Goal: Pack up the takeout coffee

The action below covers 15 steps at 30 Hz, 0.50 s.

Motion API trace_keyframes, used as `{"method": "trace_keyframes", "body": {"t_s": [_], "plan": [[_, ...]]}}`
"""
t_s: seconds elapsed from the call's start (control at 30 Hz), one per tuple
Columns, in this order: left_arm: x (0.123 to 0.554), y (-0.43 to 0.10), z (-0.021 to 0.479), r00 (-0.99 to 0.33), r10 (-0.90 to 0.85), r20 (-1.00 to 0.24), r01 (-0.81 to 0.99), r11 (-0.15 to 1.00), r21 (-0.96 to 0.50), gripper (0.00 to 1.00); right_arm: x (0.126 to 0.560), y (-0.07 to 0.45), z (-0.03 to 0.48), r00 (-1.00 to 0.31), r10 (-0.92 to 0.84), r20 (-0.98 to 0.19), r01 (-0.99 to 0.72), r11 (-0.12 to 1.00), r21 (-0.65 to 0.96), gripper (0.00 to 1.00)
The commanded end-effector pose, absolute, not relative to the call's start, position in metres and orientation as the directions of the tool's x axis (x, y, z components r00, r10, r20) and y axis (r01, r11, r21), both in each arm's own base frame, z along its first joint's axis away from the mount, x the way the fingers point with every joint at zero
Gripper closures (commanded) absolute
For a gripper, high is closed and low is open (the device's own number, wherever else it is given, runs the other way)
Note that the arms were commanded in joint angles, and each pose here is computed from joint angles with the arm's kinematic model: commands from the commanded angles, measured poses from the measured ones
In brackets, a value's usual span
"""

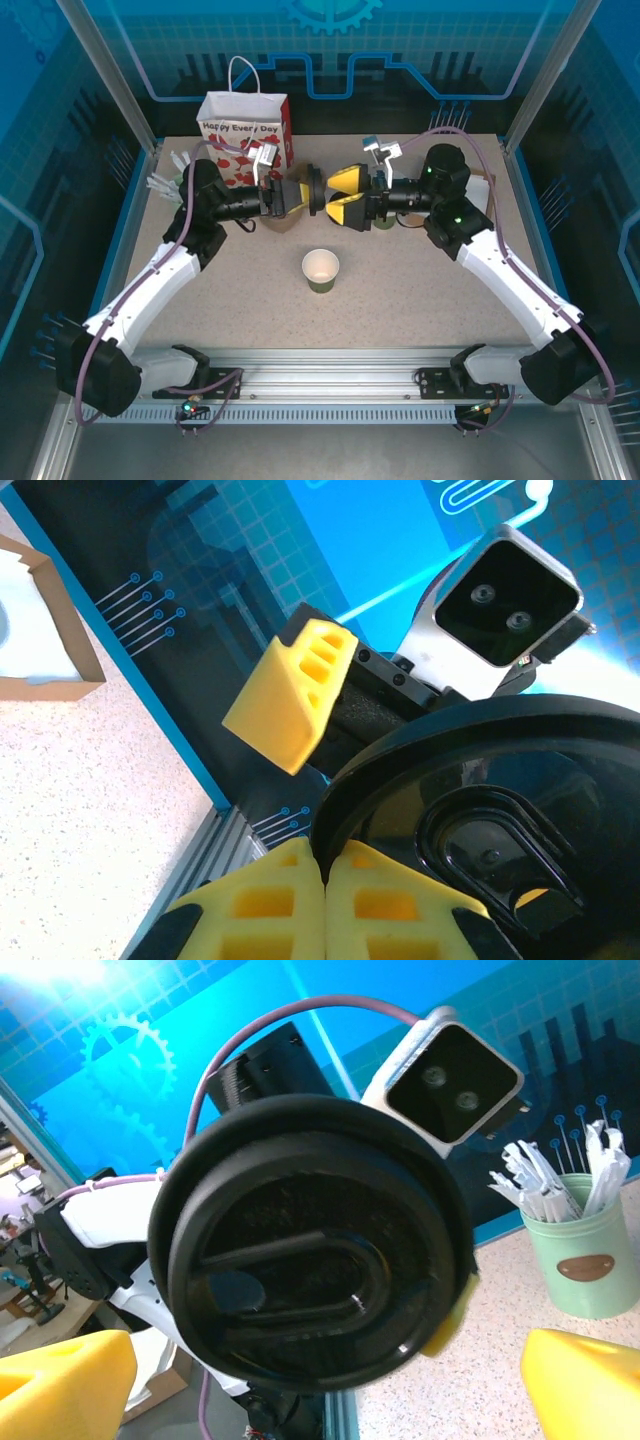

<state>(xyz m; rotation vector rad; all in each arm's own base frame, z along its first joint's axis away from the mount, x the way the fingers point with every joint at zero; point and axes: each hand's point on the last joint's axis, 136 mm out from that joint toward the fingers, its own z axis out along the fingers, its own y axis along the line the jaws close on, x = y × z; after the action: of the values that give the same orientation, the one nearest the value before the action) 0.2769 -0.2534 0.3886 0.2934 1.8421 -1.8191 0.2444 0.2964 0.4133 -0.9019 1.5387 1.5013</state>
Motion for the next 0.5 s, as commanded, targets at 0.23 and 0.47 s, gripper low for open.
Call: {"method": "trace_keyframes", "body": {"t_s": [0.23, 0.47], "plan": [[0.2678, -0.2627, 0.3868, -0.848, -0.146, -0.51, 0.513, 0.018, -0.858, 0.95, 0.2387, 0.3073, 0.4275, -0.381, 0.009, -0.925, -0.924, 0.04, 0.381, 0.01], [0.271, -0.2636, 0.387, -0.851, -0.155, -0.501, 0.505, 0.019, -0.863, 0.95, 0.2367, 0.306, 0.4273, -0.377, 0.006, -0.926, -0.925, 0.047, 0.377, 0.07]]}}
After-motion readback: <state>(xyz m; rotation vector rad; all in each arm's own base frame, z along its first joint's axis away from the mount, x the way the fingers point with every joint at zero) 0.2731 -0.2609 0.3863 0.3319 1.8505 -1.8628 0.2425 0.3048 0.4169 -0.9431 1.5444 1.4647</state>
